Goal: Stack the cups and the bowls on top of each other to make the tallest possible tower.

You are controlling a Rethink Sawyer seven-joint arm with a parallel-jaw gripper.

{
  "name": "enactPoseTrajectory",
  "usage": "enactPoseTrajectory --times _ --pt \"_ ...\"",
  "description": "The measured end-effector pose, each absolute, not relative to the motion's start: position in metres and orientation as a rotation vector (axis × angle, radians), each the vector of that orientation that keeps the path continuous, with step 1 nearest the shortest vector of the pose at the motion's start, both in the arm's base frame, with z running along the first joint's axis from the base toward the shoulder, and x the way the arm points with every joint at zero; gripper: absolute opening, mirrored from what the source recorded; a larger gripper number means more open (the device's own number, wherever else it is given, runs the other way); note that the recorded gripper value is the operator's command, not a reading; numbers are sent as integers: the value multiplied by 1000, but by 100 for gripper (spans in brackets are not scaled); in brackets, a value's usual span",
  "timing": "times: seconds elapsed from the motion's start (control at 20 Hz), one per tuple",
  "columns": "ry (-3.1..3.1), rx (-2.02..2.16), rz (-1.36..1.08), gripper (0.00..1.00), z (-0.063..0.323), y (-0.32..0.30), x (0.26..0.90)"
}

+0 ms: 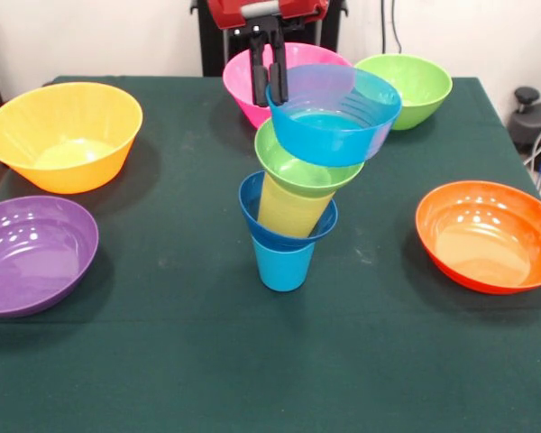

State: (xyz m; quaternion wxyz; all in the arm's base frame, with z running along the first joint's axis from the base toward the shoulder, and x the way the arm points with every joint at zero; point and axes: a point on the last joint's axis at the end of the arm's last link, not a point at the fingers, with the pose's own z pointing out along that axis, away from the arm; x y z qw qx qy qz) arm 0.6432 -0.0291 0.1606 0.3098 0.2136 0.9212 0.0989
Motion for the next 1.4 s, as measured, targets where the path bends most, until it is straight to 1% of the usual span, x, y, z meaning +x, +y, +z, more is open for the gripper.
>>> enactPoseTrajectory --times 0.35,0.55,1.05,1.4 --pt "2447 572 251 0 149 -28 637" --pt "2448 570 249 0 135 -33 631" --pt "2444 551 261 0 115 -38 623" --pt "2448 557 261 0 112 -42 621"
